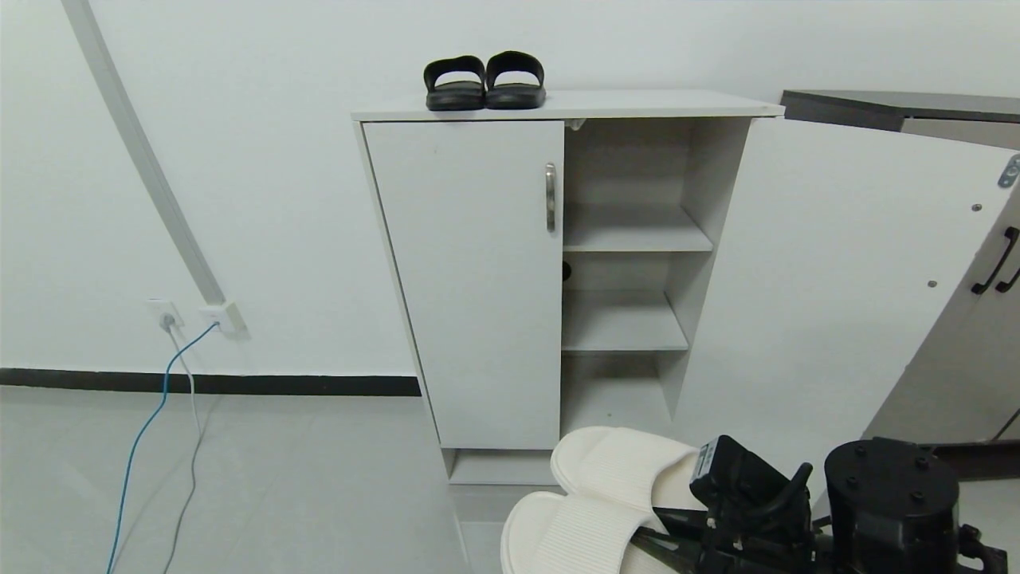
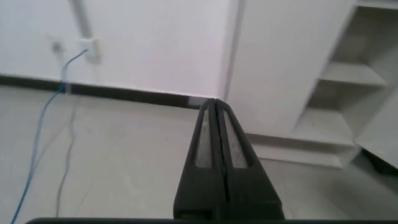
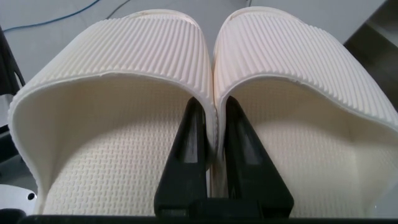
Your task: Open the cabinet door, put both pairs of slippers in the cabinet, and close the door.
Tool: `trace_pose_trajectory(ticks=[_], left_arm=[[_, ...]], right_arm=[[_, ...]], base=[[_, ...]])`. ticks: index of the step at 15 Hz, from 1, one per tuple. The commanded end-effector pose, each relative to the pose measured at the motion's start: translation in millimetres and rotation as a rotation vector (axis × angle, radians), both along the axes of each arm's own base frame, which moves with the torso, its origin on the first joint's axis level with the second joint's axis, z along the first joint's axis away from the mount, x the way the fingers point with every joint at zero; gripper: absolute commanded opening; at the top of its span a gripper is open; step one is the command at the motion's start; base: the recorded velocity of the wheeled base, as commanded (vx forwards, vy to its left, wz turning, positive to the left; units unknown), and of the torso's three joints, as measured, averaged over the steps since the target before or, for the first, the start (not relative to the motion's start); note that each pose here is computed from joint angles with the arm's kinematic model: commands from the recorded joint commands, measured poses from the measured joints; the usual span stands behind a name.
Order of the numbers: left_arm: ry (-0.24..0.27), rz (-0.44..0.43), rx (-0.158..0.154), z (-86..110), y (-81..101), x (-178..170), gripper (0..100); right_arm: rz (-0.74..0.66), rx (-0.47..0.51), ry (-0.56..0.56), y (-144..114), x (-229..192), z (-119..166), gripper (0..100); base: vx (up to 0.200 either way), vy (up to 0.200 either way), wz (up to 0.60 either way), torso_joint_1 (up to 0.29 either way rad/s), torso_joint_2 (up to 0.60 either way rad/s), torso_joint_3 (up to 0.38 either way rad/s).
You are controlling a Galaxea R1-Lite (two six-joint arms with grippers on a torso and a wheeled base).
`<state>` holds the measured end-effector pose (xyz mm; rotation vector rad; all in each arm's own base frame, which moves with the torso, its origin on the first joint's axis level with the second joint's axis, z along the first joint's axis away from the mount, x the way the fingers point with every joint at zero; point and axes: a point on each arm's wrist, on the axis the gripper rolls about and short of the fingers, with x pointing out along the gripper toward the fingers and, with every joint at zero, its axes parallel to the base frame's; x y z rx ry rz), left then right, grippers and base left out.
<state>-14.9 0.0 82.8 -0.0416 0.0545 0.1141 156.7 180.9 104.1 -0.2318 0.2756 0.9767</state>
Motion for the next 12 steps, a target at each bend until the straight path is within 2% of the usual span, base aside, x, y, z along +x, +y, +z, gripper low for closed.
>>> trace_pose_trajectory(ticks=[1, 2, 3, 5, 6, 9, 12], left_arm=[[-0.020, -0.041, 0.013, -1.9, -0.6, -2.0, 0], [-0.024, -0.120, 0.010, -2.1, 0.8, -2.4, 0], [-0.017, -0.142, 0.003, -2.6, 1.3, -2.1, 0], [-0.017, -0.117, 0.026, -6.3, 0.7, -4.8, 0], [-0.052, -0.108, 0.048, -7.2, 0.0, -8.0, 0], [-0.049, -0.111, 0.052, -7.6, 0.0, -7.7, 0], [-0.050, -0.111, 0.046, -7.6, 0.0, -7.7, 0]], right_arm=[[0.003, 0.000, -0.003, 0.2, -0.6, 0.4, 0], [0.003, 0.000, -0.003, 0.2, -0.6, 0.4, 0], [0.003, 0.000, -0.003, 0.2, -0.6, 0.4, 0], [0.005, 0.008, -0.010, 0.9, -0.9, 1.4, 0], [0.005, 0.007, -0.009, 0.5, -1.3, 0.6, 0], [-0.002, 0.010, -0.013, 3.0, 0.6, 1.2, 0], [-0.159, 0.029, -0.017, 18.8, 16.8, 2.1, 0]], base=[[0.000, 0.000, 0.00, 0.000, 0.00, 0.000], [0.000, 0.000, 0.00, 0.000, 0.00, 0.000], [0.000, 0.000, 0.00, 0.000, 0.00, 0.000], [0.000, 0.000, 0.00, 0.000, 0.00, 0.000], [0.000, 0.000, 0.00, 0.000, 0.00, 0.000], [0.000, 0.000, 0.00, 0.000, 0.00, 0.000], [0.000, 0.000, 0.00, 0.000, 0.00, 0.000]])
